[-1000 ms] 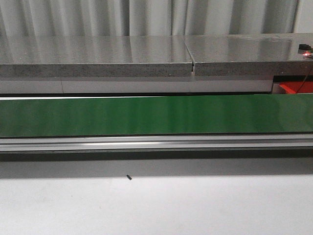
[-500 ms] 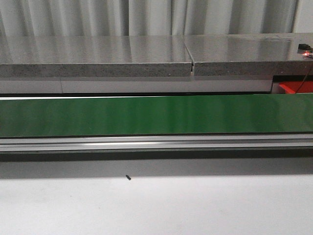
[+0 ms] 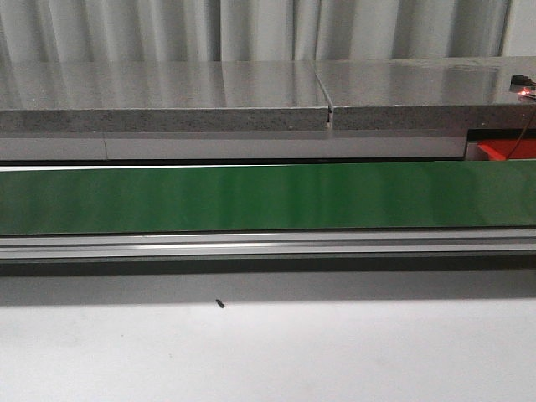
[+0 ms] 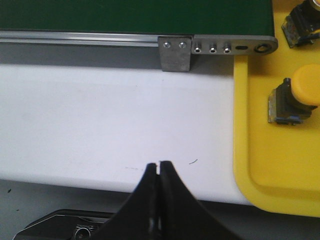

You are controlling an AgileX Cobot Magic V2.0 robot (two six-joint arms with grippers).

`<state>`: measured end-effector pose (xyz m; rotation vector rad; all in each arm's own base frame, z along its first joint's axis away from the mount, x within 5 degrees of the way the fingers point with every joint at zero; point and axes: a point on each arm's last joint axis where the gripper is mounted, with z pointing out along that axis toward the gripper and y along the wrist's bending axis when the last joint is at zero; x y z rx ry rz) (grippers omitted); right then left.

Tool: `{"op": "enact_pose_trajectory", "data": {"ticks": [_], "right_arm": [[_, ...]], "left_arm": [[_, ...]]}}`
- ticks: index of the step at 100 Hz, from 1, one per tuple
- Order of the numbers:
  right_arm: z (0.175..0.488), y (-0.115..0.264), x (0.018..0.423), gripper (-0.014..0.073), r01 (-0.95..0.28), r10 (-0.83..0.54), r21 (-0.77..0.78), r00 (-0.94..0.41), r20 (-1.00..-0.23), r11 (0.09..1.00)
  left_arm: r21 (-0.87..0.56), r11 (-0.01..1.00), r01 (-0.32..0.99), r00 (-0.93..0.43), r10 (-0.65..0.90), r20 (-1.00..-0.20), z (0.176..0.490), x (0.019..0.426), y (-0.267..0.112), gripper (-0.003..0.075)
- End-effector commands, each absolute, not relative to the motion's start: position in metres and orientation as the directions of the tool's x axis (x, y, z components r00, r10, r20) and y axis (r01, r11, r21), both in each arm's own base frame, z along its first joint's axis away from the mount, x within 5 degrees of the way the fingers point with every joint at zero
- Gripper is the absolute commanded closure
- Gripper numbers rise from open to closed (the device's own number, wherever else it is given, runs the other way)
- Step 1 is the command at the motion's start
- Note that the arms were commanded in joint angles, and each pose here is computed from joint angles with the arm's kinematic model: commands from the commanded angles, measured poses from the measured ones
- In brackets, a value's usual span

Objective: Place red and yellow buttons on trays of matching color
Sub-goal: 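Lower the yellow button onto the green belt and open the left gripper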

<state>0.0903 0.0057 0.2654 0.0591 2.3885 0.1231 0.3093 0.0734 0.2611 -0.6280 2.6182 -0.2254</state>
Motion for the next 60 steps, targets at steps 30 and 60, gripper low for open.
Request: {"op": "enact_pose_trajectory", "data": {"ticks": [30, 60], "right_arm": [[0.279, 0.005, 0.095, 0.0686, -0.001, 0.071, 0.098, -0.675, -0.735, 0.995], [0.279, 0.005, 0.095, 0.0686, -0.001, 0.071, 0.098, -0.675, -0.735, 0.995]], "left_arm": [[-0.343, 0.869, -0.357, -0.648, -0.495, -0.579, 0.332, 0.302, 0.070, 0.0133], [-0.390, 0.742, -0.545, -0.584, -0.670, -0.459, 0.331, 0.307, 0.119, 0.0135]]}}
